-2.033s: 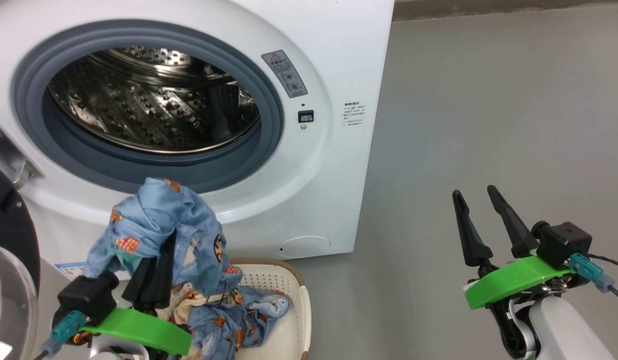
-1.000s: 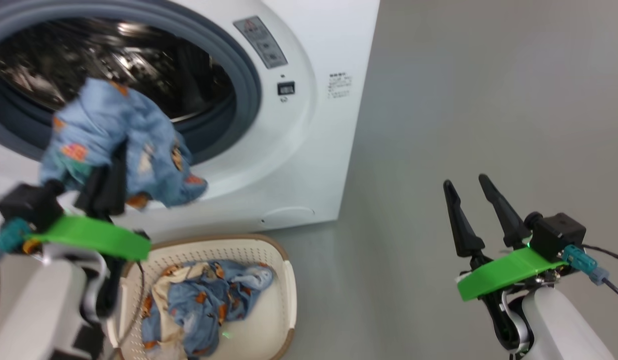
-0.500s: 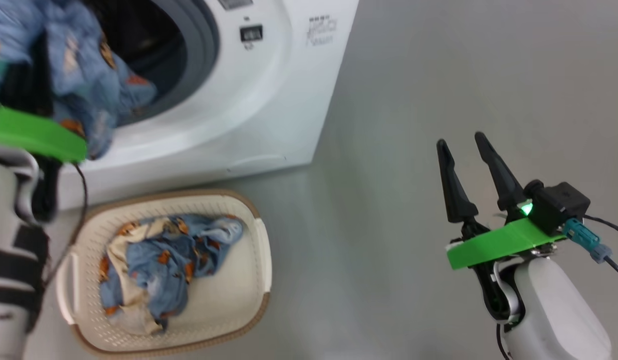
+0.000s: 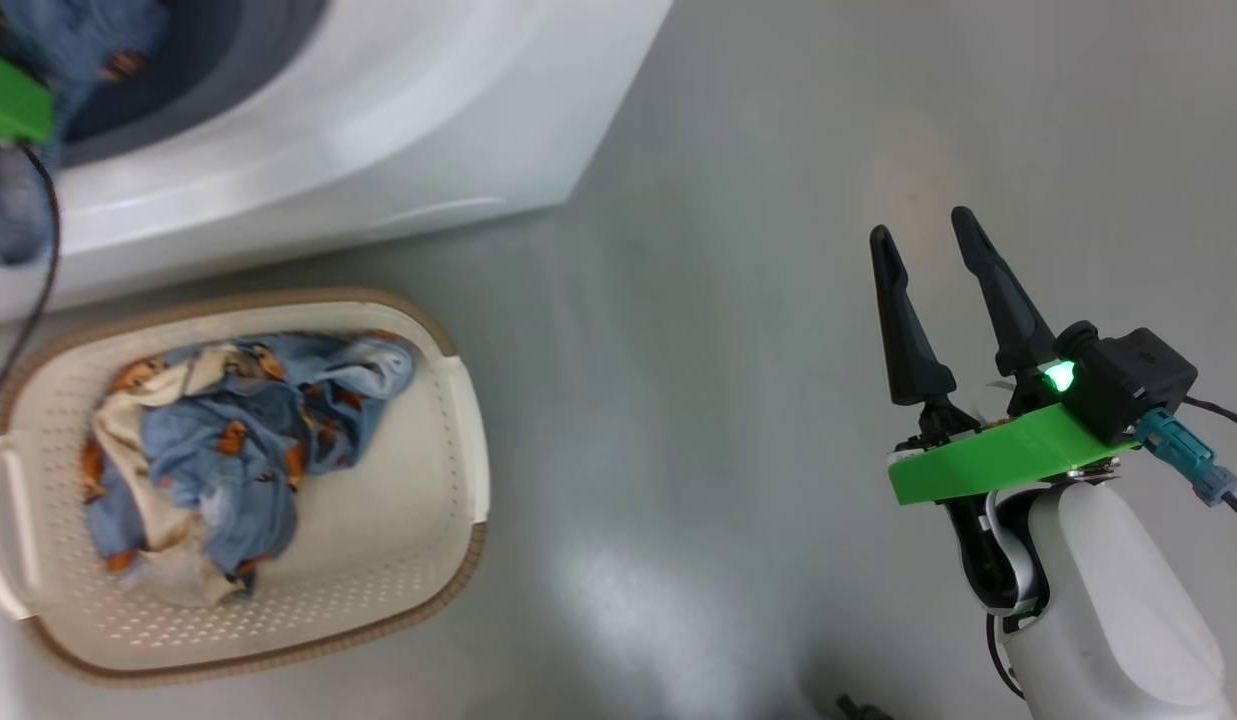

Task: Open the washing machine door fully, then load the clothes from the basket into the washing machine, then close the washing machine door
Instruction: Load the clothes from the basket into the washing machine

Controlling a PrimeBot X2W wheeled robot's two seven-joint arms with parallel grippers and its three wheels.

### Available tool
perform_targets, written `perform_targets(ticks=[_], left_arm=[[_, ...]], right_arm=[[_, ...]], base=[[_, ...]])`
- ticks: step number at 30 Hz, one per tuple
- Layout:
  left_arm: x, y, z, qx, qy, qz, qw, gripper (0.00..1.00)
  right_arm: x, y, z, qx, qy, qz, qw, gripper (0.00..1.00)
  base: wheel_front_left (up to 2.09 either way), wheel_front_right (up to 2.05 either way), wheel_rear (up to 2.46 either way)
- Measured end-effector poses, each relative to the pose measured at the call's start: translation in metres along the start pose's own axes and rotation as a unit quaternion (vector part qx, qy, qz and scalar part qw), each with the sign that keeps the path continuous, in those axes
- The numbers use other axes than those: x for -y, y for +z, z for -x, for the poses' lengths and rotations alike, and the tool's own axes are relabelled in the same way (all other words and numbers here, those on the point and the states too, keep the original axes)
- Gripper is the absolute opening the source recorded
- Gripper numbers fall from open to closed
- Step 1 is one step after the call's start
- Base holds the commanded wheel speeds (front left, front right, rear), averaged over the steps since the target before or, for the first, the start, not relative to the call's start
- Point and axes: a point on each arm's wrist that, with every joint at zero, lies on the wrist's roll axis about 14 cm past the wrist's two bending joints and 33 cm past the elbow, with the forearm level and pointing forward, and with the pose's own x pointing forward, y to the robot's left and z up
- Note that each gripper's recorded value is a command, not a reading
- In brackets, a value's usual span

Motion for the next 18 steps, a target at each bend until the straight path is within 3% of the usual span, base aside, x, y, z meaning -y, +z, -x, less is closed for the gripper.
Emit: perform_targets(ticks=[6,13,16,17,18], left_arm=[[-0.004,-0.003,-0.027,0.006,0.0,-0.002,1.0,0.0],[0.006,0.055,-0.057,0.107,-0.014,0.002,0.994,0.0],[0.005,0.051,-0.059,0.109,-0.009,0.005,0.994,0.0],[0.004,0.048,-0.058,0.107,-0.004,0.012,0.994,0.19],[0.0,0.042,-0.058,0.099,0.004,0.018,0.995,0.5]], right_arm=[[0.009,-0.013,0.002,-0.016,-0.012,0.006,1.0,1.0],[0.023,-0.018,0.007,-0.024,-0.031,0.011,0.999,1.0],[0.025,-0.018,0.008,-0.025,-0.035,0.011,0.999,1.0],[0.026,-0.018,0.008,-0.025,-0.036,0.01,0.999,1.0],[0.026,-0.017,0.008,-0.024,-0.036,0.009,0.999,1.0]], base=[[0.0,0.0,0.0],[0.0,0.0,0.0],[0.0,0.0,0.0],[0.0,0.0,0.0],[0.0,0.0,0.0]])
